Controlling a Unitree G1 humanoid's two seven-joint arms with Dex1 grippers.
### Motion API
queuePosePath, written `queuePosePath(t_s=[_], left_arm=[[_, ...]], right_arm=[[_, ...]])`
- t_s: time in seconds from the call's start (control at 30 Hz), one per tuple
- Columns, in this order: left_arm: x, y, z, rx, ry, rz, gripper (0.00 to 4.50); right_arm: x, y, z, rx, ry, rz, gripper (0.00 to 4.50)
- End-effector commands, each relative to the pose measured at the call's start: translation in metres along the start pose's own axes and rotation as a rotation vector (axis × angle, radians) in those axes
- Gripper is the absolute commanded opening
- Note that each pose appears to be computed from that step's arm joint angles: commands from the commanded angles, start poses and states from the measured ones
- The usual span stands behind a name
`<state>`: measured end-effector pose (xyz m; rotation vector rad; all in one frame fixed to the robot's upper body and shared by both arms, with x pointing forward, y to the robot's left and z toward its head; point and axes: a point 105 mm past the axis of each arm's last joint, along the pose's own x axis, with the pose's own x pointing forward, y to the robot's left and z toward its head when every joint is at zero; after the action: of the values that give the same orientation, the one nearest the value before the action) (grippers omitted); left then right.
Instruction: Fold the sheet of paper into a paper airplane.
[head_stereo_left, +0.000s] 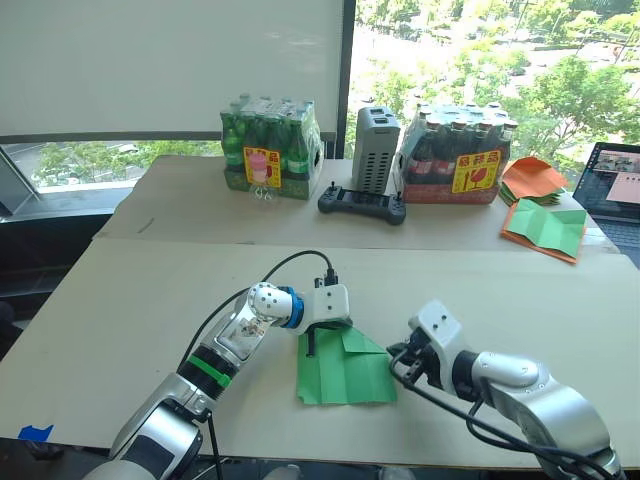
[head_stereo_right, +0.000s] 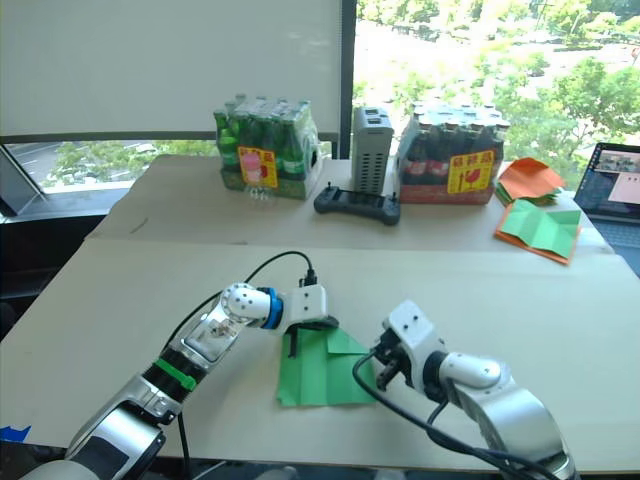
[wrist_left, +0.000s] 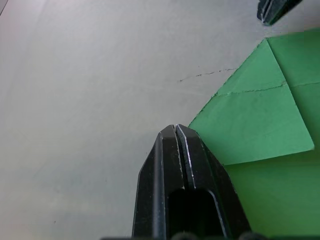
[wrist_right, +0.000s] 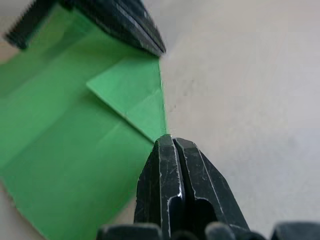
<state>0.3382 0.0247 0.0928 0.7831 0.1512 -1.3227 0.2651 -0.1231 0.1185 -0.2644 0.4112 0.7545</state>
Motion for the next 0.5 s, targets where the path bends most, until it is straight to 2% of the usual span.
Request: queuePosePath(t_s=[0.03, 0.23, 0.5], left_arm=[[0.001, -0.003, -0.007, -0.008, 0.027, -0.013, 0.00], [0.000, -0.001, -0.006, -0.006, 0.025, -0.001, 0.00], [-0.017, 0.008, -0.004, -0.021, 0.020, 0.063, 0.00]], right_arm=[[0.001, 0.012, 0.017, -0.029, -0.063, 0.057, 0.02], [0.027, 0.023, 0.017, -0.058, -0.060, 0.076, 0.02], [0.051, 0.022, -0.011, -0.084, 0.052, 0.088, 0.02]])
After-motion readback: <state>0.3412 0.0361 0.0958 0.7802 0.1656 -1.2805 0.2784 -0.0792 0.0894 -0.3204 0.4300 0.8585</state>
